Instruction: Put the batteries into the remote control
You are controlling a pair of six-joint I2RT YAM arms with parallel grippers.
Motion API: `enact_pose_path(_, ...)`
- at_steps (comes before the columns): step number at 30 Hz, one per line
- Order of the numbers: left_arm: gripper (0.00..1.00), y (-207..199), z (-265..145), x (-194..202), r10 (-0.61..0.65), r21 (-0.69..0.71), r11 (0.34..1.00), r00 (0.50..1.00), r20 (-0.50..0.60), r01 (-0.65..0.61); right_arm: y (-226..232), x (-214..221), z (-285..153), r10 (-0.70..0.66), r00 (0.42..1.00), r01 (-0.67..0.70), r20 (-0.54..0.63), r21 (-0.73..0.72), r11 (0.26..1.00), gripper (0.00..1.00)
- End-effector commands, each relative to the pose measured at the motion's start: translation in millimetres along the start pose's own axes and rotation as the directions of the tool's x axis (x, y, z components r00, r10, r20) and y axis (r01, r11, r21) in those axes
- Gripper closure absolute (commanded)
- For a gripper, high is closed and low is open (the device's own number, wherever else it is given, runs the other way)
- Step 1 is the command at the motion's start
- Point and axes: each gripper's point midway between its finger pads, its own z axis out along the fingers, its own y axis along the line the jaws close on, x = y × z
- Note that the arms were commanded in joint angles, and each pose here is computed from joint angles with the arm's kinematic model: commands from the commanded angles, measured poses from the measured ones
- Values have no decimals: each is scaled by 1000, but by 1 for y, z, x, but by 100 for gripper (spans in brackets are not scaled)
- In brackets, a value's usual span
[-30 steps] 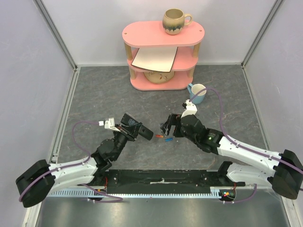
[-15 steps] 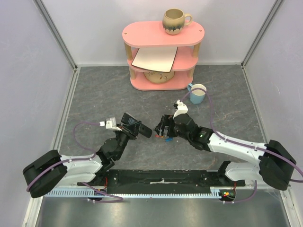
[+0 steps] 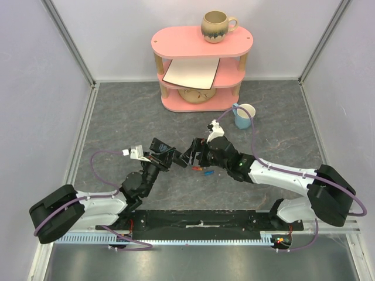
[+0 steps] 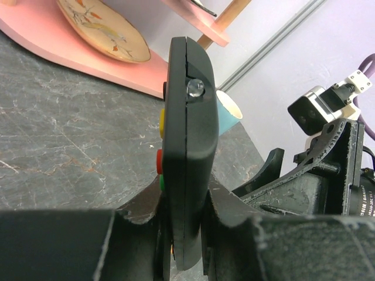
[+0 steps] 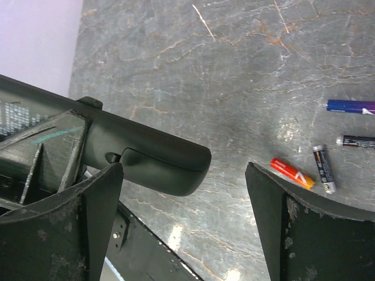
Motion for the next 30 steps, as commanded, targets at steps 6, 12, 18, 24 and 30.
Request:
enact_pose_path(6, 98, -20, 1, -20, 6, 75, 997, 998, 66, -11, 38, -32, -5, 56, 995, -47, 80, -115, 992, 7)
enact_pose_path(12, 98, -23, 2, -22, 8, 83, 996, 998, 67, -14, 37, -27, -2, 63, 996, -55, 61, -116, 992, 8)
enact_pose_path(18, 98, -28, 4, -25, 22, 92, 995, 997, 76, -28, 36, -21, 1, 62, 998, -59, 26, -102, 993, 11)
enact_pose_path(24, 98, -34, 6, -26, 34, 110, 993, 997, 74, -43, 34, -21, 4, 69, 997, -67, 21, -92, 994, 11)
enact_pose_path(30, 98, -37, 6, -30, 40, 112, 992, 995, 88, -49, 29, -17, 5, 81, 997, -80, 11, -64, 995, 13)
